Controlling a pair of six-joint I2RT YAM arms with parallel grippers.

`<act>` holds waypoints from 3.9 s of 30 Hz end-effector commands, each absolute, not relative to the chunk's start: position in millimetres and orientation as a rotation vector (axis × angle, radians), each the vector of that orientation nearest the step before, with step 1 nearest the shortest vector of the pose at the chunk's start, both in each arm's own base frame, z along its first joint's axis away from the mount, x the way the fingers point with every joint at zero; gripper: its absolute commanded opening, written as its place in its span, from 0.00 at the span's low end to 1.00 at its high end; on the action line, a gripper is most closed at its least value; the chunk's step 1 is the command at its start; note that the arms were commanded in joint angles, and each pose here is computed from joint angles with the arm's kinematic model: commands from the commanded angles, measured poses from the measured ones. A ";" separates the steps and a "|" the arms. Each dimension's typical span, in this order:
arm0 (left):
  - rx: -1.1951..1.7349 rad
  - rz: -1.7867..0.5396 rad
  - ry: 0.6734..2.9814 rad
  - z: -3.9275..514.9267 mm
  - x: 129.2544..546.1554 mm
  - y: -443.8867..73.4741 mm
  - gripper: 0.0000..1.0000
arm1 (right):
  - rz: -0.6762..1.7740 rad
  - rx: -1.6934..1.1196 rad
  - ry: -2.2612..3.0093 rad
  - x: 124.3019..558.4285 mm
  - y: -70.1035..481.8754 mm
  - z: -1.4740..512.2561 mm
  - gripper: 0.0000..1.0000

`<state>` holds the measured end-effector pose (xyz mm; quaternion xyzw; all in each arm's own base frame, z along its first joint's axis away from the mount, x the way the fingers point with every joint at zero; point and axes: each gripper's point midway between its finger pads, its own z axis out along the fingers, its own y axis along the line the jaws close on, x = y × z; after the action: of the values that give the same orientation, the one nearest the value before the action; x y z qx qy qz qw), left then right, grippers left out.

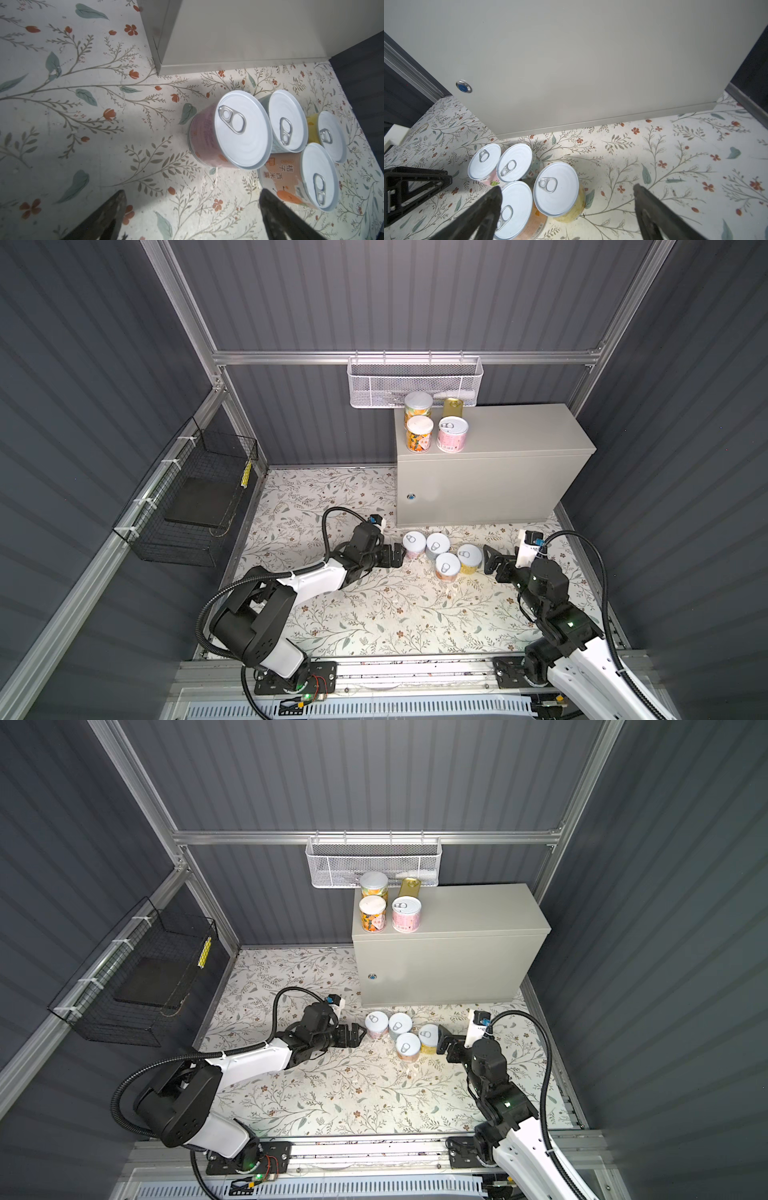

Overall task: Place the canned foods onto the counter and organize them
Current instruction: 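Lower the open left gripper around the pink cherry-print can at the cluster's near edge, then close the left gripper on the pink cherry-print can and lift it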

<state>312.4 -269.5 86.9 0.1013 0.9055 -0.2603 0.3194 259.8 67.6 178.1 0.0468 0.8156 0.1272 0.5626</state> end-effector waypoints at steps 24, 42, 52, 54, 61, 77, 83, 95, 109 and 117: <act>0.290 -0.540 2.408 97.7 333.2 -329.3 1.00 | 0.408 0.151 1.912 247.5 71.8 148.7 0.99; 0.401 -0.439 2.423 69.8 349.4 -340.8 1.00 | 0.408 0.186 1.987 241.0 69.9 133.4 0.99; 0.384 -0.328 2.426 64.5 351.8 -321.8 1.00 | 0.416 0.194 1.972 236.2 67.3 138.2 0.99; 0.364 -0.329 2.421 64.5 352.0 -317.8 1.00 | 0.418 0.188 1.978 235.7 68.2 138.7 0.99; 0.329 -0.304 2.457 54.8 353.4 -301.4 1.00 | 0.439 0.189 1.972 235.5 70.5 142.5 0.99; 0.273 -0.292 2.457 61.5 358.2 -274.4 1.00 | 0.444 0.213 2.008 238.0 72.0 137.8 0.99; 0.275 -0.322 2.433 69.9 348.0 -267.7 1.00 | 0.457 0.222 2.031 239.8 75.0 133.8 0.99; 0.278 -0.408 2.365 103.7 335.1 -263.7 1.00 | 0.491 0.216 2.037 242.1 81.1 139.2 0.99; 0.441 -0.422 2.508 68.5 322.5 -278.5 1.00 | 0.497 0.238 2.040 242.7 80.5 135.3 0.99; 0.467 -0.355 2.510 58.9 331.3 -277.5 1.00 | 0.483 0.245 2.047 240.2 77.6 128.9 0.99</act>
<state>325.9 -275.7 59.8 0.1597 0.9366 -0.1391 0.2793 240.3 80.4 128.5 0.0940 0.8449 0.2008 0.4868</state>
